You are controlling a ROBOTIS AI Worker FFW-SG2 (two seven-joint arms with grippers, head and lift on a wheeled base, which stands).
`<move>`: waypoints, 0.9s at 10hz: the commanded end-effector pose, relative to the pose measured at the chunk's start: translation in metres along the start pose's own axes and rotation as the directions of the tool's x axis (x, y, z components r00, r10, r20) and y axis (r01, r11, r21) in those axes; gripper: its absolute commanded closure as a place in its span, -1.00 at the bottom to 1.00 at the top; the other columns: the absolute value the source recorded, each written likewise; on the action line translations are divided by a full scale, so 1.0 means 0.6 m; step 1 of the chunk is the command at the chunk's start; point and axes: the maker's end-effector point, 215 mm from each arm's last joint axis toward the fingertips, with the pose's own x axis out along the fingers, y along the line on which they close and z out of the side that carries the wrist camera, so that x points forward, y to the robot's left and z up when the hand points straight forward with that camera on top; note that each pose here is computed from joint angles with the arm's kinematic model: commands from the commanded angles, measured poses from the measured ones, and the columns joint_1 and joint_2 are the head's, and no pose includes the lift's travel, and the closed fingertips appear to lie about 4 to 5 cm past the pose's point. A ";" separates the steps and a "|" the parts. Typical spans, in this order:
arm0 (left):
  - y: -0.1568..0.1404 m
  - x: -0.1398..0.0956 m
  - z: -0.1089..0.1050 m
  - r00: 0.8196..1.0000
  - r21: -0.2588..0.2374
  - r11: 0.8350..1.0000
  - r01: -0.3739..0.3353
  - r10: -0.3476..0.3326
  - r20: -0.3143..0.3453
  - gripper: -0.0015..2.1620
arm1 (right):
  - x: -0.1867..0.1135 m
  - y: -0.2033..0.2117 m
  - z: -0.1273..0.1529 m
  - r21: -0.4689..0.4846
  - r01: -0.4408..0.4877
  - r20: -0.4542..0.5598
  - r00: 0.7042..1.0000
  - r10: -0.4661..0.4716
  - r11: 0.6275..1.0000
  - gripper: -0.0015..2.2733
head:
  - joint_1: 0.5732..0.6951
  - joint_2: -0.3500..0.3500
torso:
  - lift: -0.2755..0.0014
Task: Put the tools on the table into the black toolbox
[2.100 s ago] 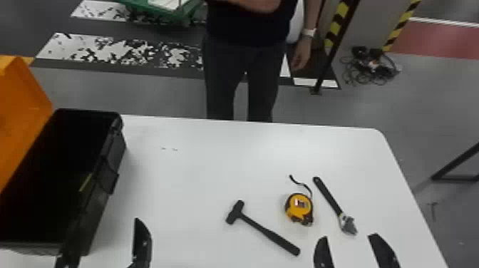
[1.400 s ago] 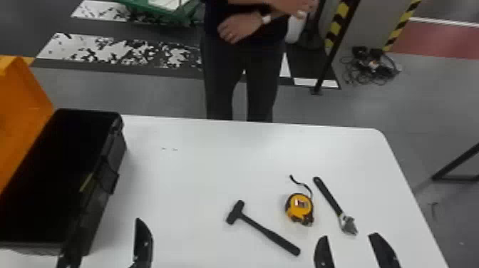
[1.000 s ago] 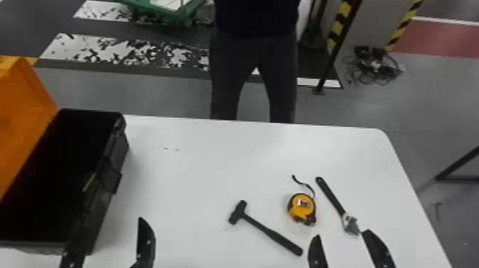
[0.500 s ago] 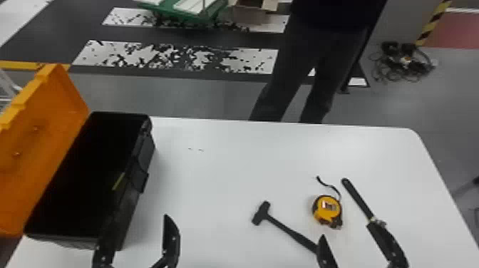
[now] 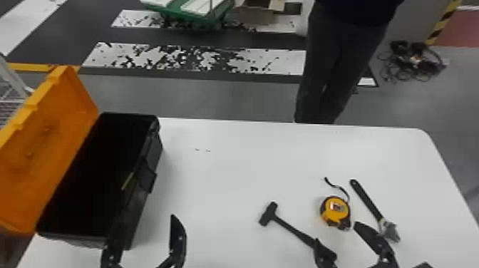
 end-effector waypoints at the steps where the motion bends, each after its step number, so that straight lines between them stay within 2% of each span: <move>1: 0.000 0.000 0.000 1.000 -0.001 1.000 0.000 0.000 0.001 -0.87 | 0.007 -0.008 -0.019 0.015 -0.020 -0.071 0.997 0.021 1.000 -0.95 | 1.00 0.04 | 0.71; 5: 0.002 0.000 0.002 1.000 0.000 1.000 0.000 0.000 0.004 -0.87 | 0.025 -0.003 -0.033 0.009 -0.084 -0.211 0.974 0.084 0.996 -0.93 | 1.00 0.05 | 0.71; 9: 0.007 0.002 0.004 1.000 0.002 1.000 -0.003 0.003 0.007 -0.87 | 0.032 0.009 -0.031 -0.046 -0.200 -0.273 0.945 0.181 0.979 -0.93 | 1.00 0.10 | 0.71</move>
